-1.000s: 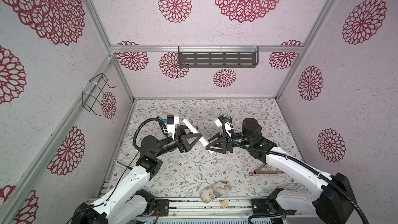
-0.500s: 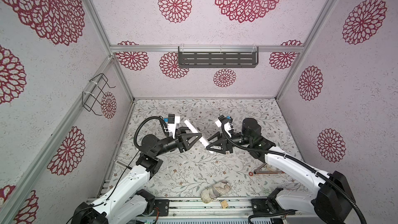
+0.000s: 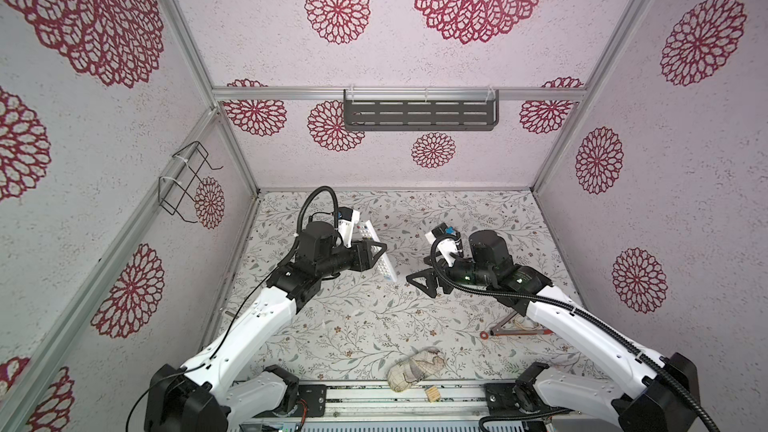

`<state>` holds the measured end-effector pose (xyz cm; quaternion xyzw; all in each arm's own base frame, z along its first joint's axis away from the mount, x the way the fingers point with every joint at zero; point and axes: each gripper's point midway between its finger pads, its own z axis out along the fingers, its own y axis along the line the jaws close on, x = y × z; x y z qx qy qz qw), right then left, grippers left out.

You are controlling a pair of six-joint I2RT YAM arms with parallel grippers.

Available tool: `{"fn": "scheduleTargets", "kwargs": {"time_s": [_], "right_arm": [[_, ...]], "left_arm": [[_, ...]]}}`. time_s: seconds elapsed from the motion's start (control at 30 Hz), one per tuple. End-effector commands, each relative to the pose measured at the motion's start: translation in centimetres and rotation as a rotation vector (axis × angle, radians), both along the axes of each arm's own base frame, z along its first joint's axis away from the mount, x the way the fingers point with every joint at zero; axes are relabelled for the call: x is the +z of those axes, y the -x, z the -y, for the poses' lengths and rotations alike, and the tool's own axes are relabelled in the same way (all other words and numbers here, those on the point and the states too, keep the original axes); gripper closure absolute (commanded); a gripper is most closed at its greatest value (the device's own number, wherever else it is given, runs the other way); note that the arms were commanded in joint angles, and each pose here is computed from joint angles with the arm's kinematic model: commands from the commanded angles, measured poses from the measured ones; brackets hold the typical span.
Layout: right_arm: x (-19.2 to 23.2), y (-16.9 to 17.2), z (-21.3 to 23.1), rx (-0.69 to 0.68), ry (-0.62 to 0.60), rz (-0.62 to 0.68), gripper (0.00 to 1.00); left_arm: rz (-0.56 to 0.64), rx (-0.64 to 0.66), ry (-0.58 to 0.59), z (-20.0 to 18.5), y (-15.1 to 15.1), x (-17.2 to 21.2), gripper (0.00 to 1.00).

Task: Load the batteries into the remote control

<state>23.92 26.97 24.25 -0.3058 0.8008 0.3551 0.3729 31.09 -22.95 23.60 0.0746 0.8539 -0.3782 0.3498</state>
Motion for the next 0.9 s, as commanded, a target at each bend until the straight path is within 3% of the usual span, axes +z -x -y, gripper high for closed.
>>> {"fn": "scheduleTargets", "kwargs": {"time_s": [0.0, 0.2, 0.37, 0.87], "right_arm": [[-2.4, -1.5, 3.4, -0.15, 0.162, 0.065, 0.01], [-5.2, -1.4, 5.0, -0.23, 0.193, 0.046, 0.01], [-6.9, -1.0, 5.8, -0.259, 0.215, 0.031, 0.01], [-10.3, 0.5, 6.8, -0.28, 0.215, -0.03, 0.01]], "left_arm": [[-0.221, 0.055, -0.189, -2.2, 0.8, -5.1, 0.8], [-0.47, 0.039, -0.432, -2.6, 0.0, -10.5, 0.8], [-0.557, 0.037, -0.616, -2.7, -1.7, -14.0, 0.79], [-0.681, 0.017, -0.632, 1.3, -6.4, -19.9, 0.74]]}}
